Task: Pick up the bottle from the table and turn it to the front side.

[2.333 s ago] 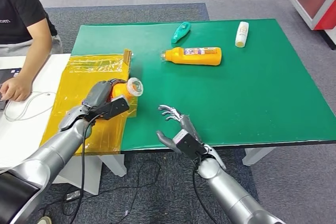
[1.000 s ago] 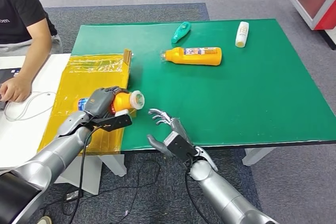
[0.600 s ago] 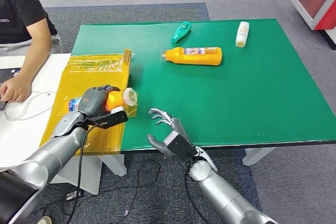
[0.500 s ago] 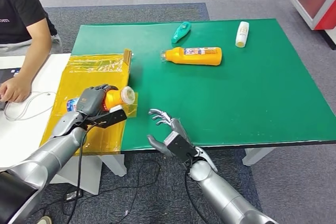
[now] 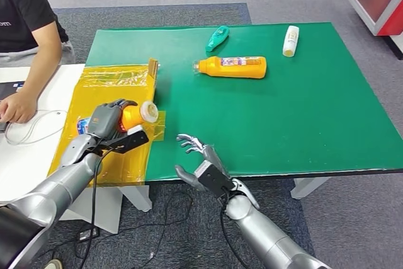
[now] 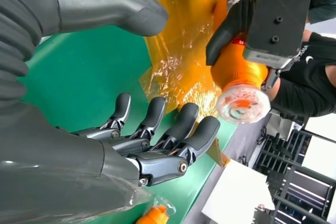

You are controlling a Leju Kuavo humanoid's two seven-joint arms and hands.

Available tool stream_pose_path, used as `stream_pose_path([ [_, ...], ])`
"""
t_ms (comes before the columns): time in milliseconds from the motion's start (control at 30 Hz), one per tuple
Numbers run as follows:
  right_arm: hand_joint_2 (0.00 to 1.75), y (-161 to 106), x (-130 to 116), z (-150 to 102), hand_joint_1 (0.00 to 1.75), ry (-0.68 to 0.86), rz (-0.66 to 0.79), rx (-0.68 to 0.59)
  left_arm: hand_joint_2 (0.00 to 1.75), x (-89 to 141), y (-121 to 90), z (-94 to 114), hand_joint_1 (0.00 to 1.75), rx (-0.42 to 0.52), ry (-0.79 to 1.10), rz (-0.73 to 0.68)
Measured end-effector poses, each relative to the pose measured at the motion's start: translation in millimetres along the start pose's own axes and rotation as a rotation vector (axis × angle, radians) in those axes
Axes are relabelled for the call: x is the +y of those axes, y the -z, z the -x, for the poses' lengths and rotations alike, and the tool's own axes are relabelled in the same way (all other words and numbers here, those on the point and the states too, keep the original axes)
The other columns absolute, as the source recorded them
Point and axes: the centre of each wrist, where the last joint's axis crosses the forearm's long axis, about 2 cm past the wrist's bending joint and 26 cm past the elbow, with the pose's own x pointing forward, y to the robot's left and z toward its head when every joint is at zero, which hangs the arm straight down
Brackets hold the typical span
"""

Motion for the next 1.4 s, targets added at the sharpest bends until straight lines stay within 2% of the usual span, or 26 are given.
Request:
stream_pose_path([
  [233, 1.75, -1, 4, 0, 1.75, 0.010, 0.000, 0.008, 1.75, -3, -2, -2, 1.75, -0.046, -0.012, -0.074],
  [433, 1.75, -1, 9, 0, 1.75, 0.017, -0.017, 0.010, 1.75, -4, -2, -3, 1.75, -0.050, -0.009, -0.090],
  [467, 1.75, -1, 10, 0, 1.75, 0.019, -0.018, 0.010, 1.75, -4, -2, -4, 1.70, -0.048, -0.010, -0.091],
  [500, 1.75, -1, 10, 0, 1.75, 0.020, -0.018, 0.011, 1.75, -4, -2, -3, 1.50, -0.044, -0.011, -0.093],
  [600, 1.75, -1, 11, 0, 1.75, 0.022, -0.017, 0.012, 1.75, -4, -3, -3, 0.28, -0.026, -0.012, -0.101],
  [633, 1.75, -1, 11, 0, 1.75, 0.022, -0.016, 0.013, 1.75, -4, -3, -3, 0.04, -0.020, -0.012, -0.105],
  [667, 1.75, -1, 11, 0, 1.75, 0.022, -0.015, 0.013, 1.75, -5, -3, -3, 0.00, -0.016, -0.011, -0.110],
  [967, 1.75, -2, 12, 1, 1.75, 0.027, -0.003, 0.021, 1.75, -2, -4, -1, 0.00, 0.001, 0.040, -0.147],
  [1133, 1.75, -3, 14, 2, 1.75, 0.037, -0.005, 0.029, 1.75, 6, -2, 1, 0.00, -0.090, 0.158, -0.136],
  [1400, 1.75, -4, 16, 2, 1.75, 0.041, -0.021, 0.033, 1.75, 14, 1, 3, 0.00, -0.106, 0.149, -0.207],
])
